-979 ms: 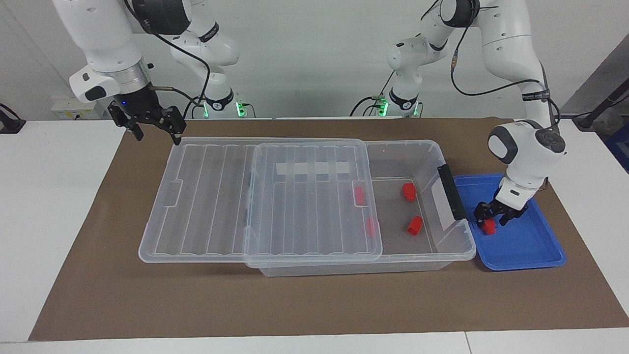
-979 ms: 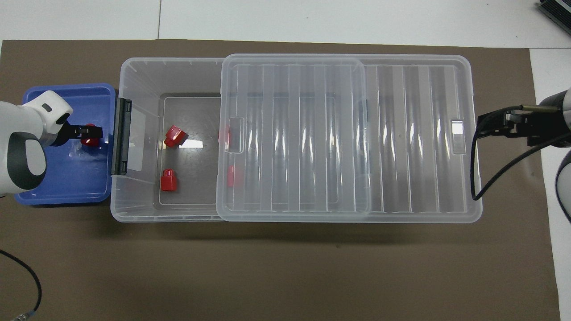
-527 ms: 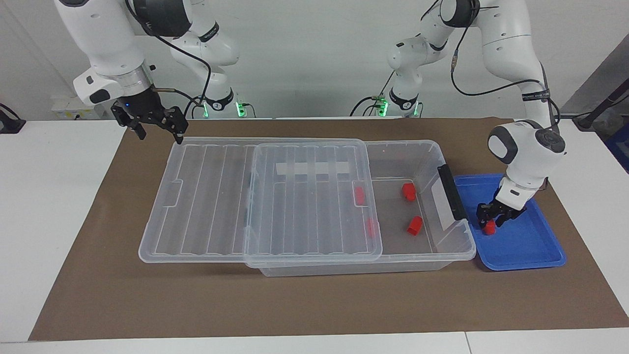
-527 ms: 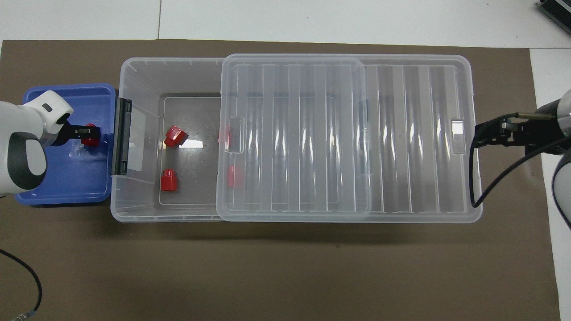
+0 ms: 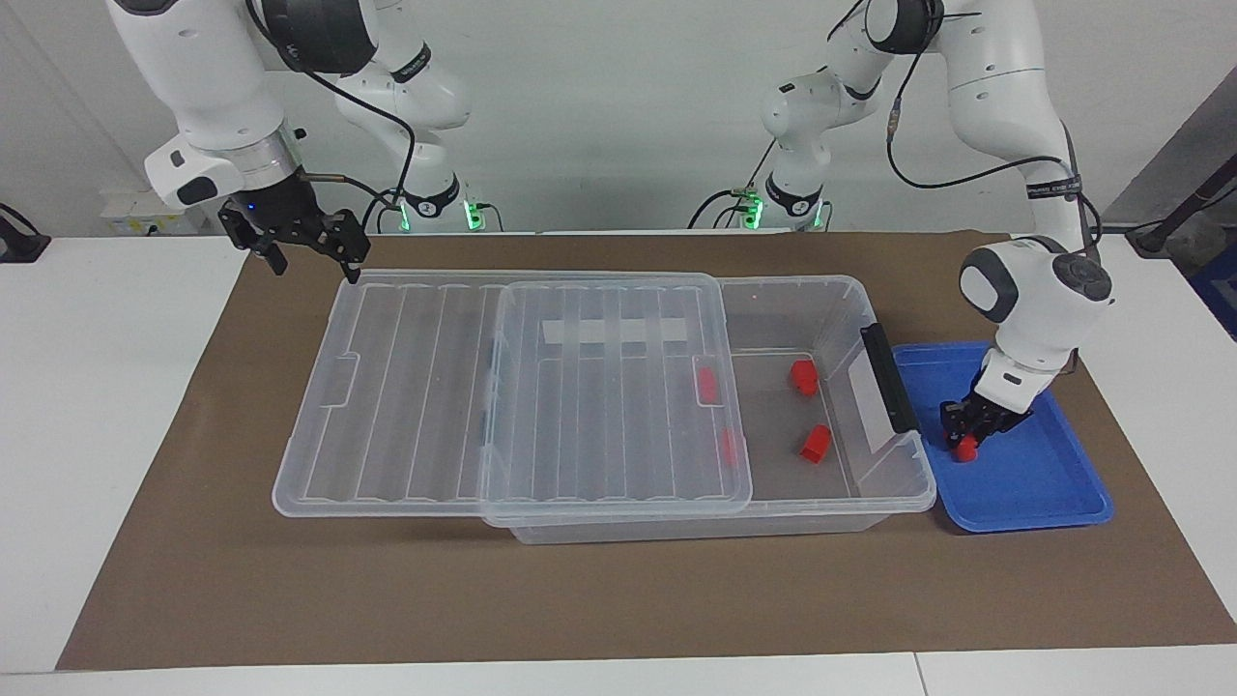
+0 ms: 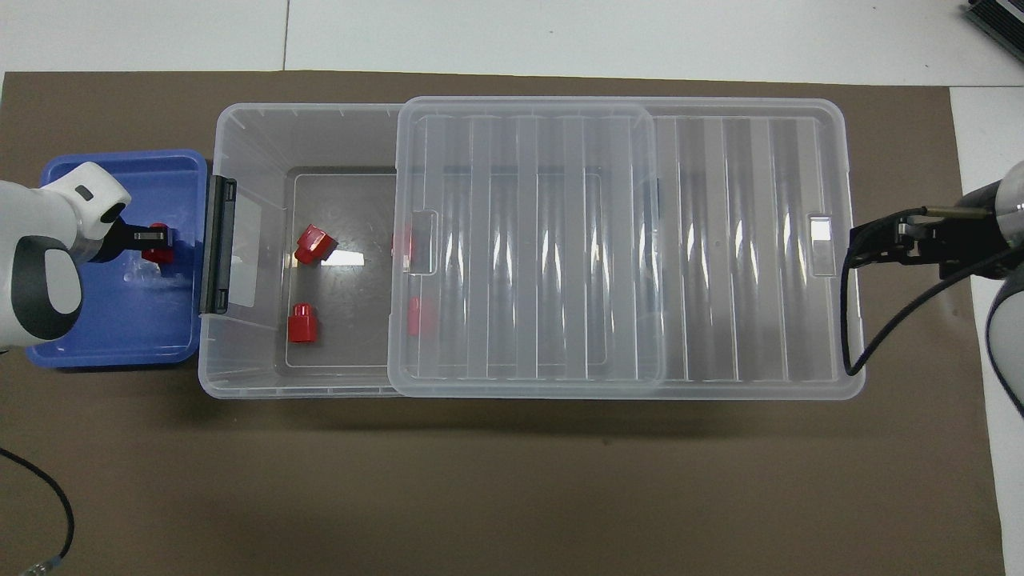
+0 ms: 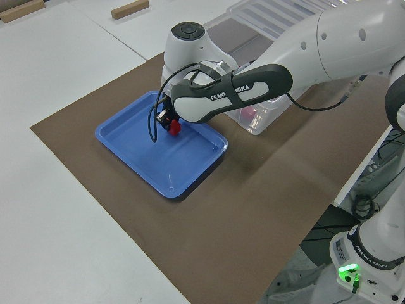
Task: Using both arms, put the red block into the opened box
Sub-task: 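Grasp the red block in the blue tray with the left gripper, then carry the red block into the open box with the left gripper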
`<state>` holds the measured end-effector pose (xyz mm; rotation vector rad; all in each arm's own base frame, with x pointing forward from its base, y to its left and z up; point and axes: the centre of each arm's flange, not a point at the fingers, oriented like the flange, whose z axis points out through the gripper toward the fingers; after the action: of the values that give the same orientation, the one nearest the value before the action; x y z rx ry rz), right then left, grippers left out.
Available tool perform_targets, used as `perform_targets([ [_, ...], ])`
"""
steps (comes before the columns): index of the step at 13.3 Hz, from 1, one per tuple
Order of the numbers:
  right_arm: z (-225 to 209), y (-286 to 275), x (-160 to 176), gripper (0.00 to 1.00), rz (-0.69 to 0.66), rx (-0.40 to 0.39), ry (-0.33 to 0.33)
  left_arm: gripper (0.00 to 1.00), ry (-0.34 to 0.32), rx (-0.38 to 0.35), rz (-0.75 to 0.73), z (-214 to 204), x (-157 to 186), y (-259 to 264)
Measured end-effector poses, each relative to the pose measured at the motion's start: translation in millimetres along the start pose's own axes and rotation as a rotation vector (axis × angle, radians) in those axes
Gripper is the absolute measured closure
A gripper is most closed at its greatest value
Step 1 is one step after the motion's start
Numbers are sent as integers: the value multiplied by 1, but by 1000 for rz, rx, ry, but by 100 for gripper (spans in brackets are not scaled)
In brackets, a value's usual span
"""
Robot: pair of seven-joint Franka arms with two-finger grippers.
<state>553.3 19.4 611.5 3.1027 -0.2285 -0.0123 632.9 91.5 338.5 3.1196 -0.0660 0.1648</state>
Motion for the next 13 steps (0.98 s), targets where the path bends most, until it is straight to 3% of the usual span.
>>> perform_targets([
  [4,-1,0,0,0,0,0,1,66,-129,-6,-8,-142,23,12],
  [7,-1,0,0,0,0,0,2,66,-213,13,-96,-203,19,67],
  [10,-1,0,0,0,0,0,2,66,-187,44,-257,-216,21,179],
  [13,-1,0,0,0,0,1,2,66,-109,30,-329,-214,23,236],
])
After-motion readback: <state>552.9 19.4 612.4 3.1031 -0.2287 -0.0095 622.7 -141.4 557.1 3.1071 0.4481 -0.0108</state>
